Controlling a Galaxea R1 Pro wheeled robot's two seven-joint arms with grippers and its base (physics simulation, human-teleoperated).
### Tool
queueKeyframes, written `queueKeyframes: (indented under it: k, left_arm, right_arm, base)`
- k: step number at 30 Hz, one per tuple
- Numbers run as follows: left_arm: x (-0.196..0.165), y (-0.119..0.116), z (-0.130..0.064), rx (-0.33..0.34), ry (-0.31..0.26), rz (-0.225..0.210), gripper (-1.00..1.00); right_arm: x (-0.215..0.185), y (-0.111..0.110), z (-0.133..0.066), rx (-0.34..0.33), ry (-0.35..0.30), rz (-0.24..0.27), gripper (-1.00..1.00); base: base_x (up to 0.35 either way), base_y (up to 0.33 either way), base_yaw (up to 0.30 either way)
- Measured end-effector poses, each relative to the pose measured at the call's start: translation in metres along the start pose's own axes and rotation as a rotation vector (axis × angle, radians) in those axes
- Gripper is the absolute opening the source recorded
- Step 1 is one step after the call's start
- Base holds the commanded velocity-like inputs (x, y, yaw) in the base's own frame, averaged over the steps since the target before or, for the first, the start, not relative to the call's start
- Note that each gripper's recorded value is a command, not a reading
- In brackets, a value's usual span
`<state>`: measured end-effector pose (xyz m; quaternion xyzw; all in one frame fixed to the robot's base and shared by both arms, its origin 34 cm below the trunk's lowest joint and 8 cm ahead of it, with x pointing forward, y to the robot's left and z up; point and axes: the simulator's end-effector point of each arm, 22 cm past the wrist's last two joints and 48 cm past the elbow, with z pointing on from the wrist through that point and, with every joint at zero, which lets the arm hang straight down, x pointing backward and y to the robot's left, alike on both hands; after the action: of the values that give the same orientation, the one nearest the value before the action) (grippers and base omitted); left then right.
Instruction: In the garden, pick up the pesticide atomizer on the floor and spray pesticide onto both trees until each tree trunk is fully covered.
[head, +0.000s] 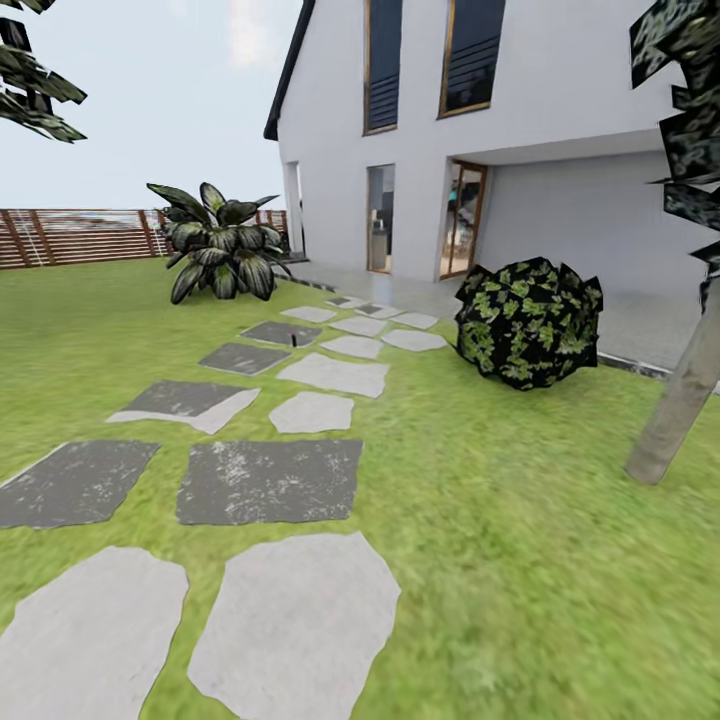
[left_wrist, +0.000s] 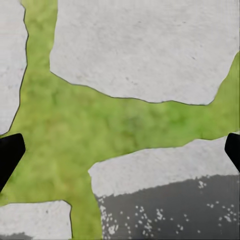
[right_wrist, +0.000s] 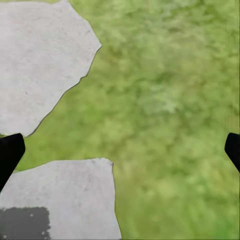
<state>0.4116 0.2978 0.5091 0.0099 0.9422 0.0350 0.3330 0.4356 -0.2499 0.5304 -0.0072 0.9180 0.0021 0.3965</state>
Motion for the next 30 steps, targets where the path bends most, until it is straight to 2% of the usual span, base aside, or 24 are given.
queueKeyframes:
  k: [10, 17, 23, 26, 28, 30]
  left_arm:
    - [0.0, 0.001, 0.0, -0.001, -0.001, 0.0, 1.0]
    - [-0.002, 0.001, 0.0, 0.001, -0.016, 0.002, 1.0]
    - [0.001, 0.004, -0.001, -0.004, -0.01, 0.002, 1.0]
    - [0.004, 0.01, -0.001, -0.011, -0.006, 0.008, 1.0]
    - [0.017, 0.02, -0.004, -0.017, 0.017, 0.023, 1.0]
    - [0.018, 0.02, -0.005, -0.015, 0.004, 0.027, 1.0]
  right_arm:
    - [-0.003, 0.0, 0.001, 0.001, -0.007, 0.002, 1.0]
    - [-0.016, -0.001, 0.0, 0.002, -0.065, 0.0, 1.0]
    - [-0.015, -0.001, 0.0, 0.001, -0.065, -0.001, 1.0]
    - [-0.015, -0.001, 0.0, 0.002, -0.065, 0.0, 1.0]
    - [-0.016, 0.001, 0.0, 0.0, -0.068, 0.002, 1.0]
    - [-0.018, 0.002, 0.0, -0.001, -0.072, 0.004, 1.0]
  base:
    - [0.263, 0.244, 0.0]
    - [0.263, 0.244, 0.0]
    - [0.265, 0.243, 0.0]
    - [0.267, 0.241, 0.0]
    - [0.268, 0.228, 0.0]
    - [0.273, 0.22, 0.0]
